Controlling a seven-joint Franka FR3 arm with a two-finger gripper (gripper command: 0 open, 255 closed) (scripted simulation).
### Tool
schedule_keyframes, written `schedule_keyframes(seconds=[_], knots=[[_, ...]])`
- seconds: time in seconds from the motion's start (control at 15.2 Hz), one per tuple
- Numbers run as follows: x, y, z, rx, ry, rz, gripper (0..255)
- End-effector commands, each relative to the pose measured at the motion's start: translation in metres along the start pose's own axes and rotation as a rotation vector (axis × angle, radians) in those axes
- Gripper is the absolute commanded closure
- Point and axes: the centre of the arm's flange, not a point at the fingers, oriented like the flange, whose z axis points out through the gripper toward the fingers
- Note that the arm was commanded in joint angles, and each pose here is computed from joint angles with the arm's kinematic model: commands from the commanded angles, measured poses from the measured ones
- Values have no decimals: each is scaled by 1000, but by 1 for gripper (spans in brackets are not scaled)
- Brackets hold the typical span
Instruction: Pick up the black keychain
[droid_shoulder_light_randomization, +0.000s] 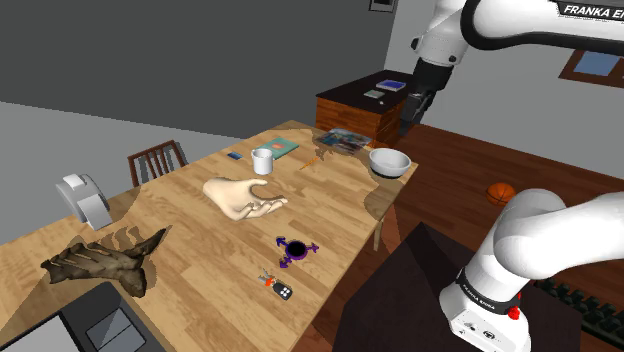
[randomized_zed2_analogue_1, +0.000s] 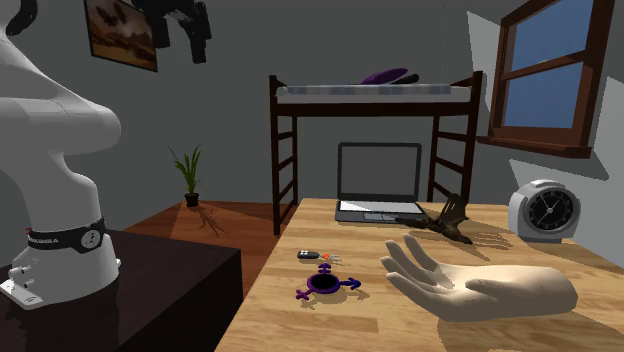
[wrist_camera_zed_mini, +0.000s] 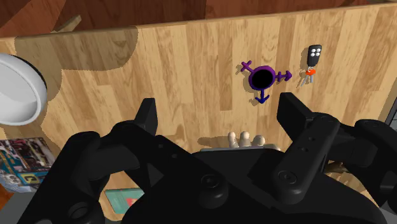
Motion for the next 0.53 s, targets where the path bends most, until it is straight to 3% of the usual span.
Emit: schedule_keyframes(seconds=[0.0, 0.46], knots=[[0, 0, 0, 0, 0, 0, 0], [21, -54, 72, 2, -15, 20, 0]])
